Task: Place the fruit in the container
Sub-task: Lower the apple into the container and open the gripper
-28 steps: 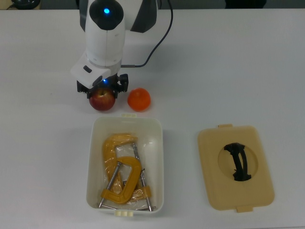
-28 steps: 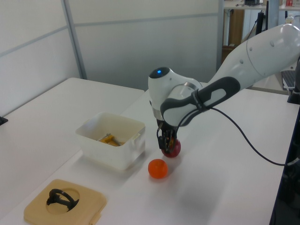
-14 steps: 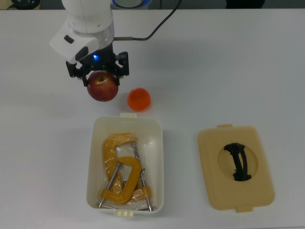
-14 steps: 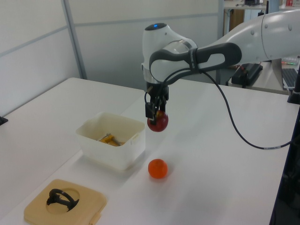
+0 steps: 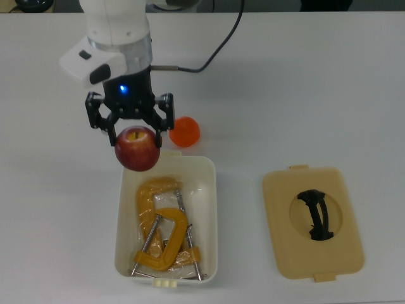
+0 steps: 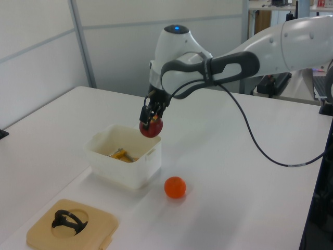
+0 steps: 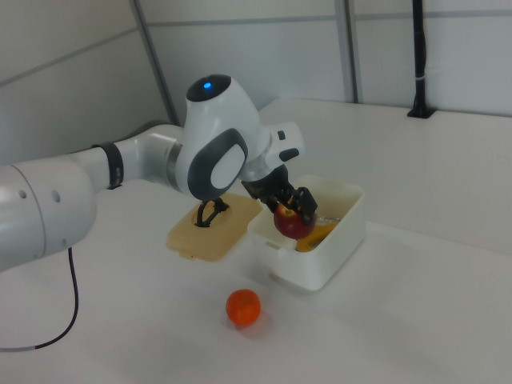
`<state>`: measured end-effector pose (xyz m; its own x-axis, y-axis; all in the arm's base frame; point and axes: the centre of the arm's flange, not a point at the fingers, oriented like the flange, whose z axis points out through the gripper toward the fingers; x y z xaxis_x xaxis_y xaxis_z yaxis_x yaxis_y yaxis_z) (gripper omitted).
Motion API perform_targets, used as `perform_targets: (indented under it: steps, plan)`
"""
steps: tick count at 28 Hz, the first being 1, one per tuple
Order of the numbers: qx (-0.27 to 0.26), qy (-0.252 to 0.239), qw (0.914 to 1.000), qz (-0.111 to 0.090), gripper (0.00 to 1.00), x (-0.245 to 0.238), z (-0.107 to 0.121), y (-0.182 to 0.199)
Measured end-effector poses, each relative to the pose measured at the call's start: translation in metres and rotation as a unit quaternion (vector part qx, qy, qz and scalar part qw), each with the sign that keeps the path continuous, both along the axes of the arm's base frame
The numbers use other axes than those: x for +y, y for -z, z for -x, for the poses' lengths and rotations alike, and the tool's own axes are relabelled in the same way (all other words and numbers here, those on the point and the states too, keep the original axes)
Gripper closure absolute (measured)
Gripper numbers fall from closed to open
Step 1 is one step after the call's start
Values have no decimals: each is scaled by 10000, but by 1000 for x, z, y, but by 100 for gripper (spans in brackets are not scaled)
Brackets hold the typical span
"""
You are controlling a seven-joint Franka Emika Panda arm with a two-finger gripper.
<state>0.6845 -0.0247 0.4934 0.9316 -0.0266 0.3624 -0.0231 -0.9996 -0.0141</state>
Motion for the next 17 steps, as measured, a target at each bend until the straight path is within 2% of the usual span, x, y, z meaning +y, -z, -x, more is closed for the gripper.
perform_targets:
  steps: [6,11,14,17]
  plan:
    - [-145,89,9998,-111,14,19,-17,37]
    - [-192,270,9994,-108,14,34,-26,64]
    - [-200,333,9992,-110,13,36,-28,67]
    - [-295,351,9989,-118,4,36,-30,56]
